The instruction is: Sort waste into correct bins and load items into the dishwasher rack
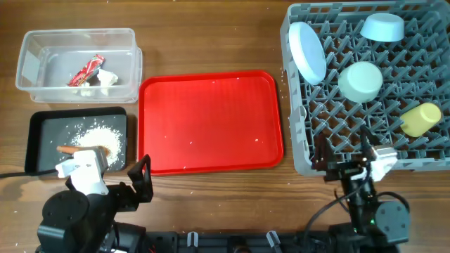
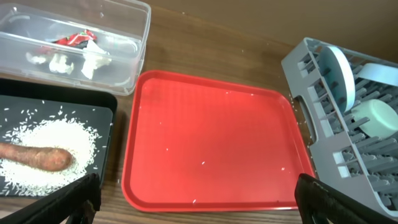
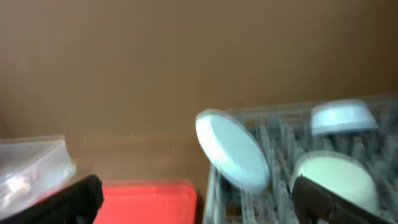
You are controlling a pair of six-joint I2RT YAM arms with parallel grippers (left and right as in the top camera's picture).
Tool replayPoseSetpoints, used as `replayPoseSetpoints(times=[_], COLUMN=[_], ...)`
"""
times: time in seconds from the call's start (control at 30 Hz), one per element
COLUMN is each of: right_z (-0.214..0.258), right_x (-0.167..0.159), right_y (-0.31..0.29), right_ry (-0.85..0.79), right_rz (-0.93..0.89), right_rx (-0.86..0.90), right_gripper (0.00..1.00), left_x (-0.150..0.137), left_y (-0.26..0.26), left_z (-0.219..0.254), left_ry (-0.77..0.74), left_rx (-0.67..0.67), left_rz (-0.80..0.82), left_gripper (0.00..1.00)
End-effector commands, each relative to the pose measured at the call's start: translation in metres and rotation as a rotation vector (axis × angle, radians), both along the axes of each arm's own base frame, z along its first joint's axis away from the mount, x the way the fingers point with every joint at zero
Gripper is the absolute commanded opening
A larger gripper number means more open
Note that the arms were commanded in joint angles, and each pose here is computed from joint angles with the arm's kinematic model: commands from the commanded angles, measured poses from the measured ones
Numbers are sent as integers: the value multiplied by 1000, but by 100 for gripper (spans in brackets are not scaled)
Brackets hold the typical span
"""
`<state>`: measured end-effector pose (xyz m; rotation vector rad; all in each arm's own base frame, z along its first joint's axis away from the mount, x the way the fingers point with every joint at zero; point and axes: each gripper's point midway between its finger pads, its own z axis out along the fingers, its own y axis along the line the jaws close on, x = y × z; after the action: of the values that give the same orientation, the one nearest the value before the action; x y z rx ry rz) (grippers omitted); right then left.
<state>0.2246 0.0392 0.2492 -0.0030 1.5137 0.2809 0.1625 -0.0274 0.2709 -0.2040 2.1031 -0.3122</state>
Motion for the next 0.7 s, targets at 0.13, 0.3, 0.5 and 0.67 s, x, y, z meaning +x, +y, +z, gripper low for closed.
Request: replayPoseSetpoints(times=[0.13, 0.3, 0.5, 0.67], right_z=[-34, -71, -72, -72], right_x=[15, 14, 15, 14], right_y=[4, 20, 20, 20], right_ry=[-113, 3, 8, 8], right_rz=[1, 97, 97, 98], right_rx=[-48, -212, -207, -207], right_gripper=[100, 100, 100, 100], left_x=[0, 0, 0, 0], left_y=[1, 1, 1, 1], left_z=[-2, -2, -2, -2], left_ry=[-2, -2, -2, -2], left_rx=[20, 20, 20, 20], left_rz=[-2, -2, -2, -2], left_gripper=[100, 100, 100, 100])
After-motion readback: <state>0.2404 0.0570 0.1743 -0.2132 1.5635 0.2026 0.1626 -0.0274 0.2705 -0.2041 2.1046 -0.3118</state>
